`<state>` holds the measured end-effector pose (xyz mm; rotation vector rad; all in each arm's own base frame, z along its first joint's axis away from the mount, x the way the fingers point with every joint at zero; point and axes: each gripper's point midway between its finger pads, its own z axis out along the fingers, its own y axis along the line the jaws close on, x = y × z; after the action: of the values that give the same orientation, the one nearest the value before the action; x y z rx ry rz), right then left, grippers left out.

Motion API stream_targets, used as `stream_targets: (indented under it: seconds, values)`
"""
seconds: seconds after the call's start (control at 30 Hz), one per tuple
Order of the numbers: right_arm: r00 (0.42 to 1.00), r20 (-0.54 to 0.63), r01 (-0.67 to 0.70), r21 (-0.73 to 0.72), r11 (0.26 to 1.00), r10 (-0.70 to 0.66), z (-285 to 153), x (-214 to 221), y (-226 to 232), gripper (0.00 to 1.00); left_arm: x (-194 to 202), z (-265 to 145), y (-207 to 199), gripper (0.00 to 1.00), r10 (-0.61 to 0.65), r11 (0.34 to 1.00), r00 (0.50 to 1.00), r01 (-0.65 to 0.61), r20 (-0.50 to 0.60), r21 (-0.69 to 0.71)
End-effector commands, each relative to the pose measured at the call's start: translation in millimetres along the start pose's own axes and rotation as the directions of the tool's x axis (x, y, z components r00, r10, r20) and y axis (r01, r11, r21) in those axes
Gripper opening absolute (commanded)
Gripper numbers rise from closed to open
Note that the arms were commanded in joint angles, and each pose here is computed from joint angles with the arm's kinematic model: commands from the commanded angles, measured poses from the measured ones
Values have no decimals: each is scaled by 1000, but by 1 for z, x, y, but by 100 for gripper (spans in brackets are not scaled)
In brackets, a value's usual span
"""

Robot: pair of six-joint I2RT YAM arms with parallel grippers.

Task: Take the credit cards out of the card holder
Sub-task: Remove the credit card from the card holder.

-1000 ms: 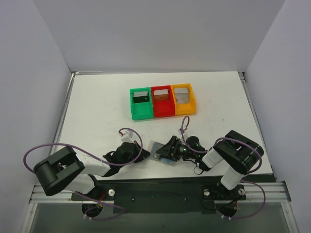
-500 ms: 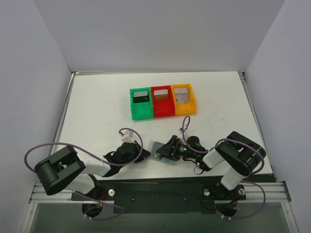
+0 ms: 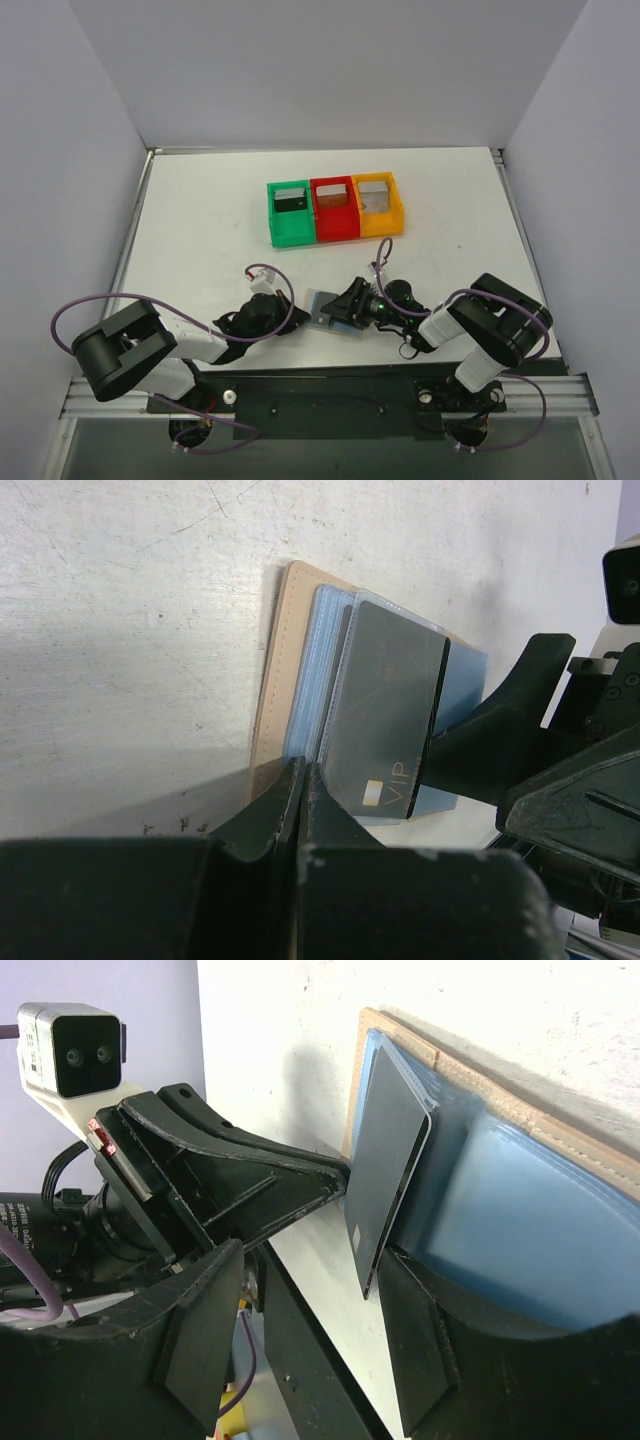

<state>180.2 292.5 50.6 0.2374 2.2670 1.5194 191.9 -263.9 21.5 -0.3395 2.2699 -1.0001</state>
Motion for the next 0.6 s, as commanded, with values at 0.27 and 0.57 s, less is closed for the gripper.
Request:
stream_targets:
  seconds: [0.27,0.57]
  values:
    - [997,55,69,-175,982,-60,7,-14,41,51,32,0,13,0,61,997,991,-66,-123,-38]
    - [997,57,70,-173,982,-61,9,-16,41,51,40,2,8,0,70,997,988,-74,-138,-23]
